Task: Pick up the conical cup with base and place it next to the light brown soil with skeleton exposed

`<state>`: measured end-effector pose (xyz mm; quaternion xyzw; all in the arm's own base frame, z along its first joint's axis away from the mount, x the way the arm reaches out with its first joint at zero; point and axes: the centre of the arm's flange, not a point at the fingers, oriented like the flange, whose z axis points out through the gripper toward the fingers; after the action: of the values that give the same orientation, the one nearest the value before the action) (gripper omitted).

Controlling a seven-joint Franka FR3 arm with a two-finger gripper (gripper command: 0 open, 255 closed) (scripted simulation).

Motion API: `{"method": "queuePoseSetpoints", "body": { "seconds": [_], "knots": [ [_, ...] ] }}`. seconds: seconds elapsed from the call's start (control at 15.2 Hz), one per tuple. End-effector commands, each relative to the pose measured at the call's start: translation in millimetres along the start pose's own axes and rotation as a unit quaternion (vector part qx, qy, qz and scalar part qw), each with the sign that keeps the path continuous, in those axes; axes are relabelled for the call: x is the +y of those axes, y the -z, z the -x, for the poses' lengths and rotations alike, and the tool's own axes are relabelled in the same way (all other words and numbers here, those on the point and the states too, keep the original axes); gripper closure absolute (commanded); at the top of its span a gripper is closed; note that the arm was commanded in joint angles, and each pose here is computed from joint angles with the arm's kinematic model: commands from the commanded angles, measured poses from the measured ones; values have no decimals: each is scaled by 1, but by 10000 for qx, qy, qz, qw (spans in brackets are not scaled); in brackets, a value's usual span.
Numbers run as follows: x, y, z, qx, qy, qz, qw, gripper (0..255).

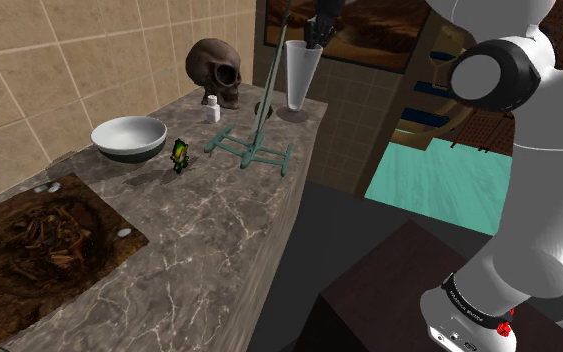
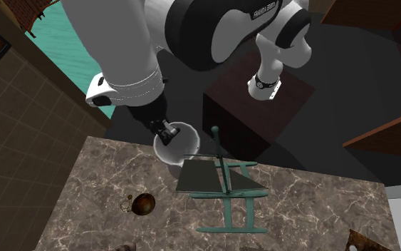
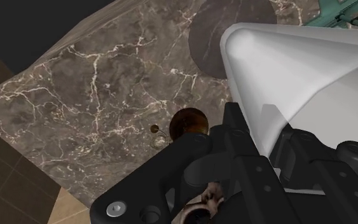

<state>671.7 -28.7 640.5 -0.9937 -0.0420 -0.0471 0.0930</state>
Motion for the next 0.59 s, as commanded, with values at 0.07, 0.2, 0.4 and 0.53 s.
{"method": "queuePoseSetpoints", "body": {
  "seconds": [0.07,0.2,0.4,0.53],
  "knots": [
    [-4,18,-1,0,3,0,10000,255],
    [-5,25,-2,0,3,0,10000,255],
    [-41,19,13,0,3,0,10000,255],
    [-65,16,23,0,3,0,10000,255]
  ]
}}
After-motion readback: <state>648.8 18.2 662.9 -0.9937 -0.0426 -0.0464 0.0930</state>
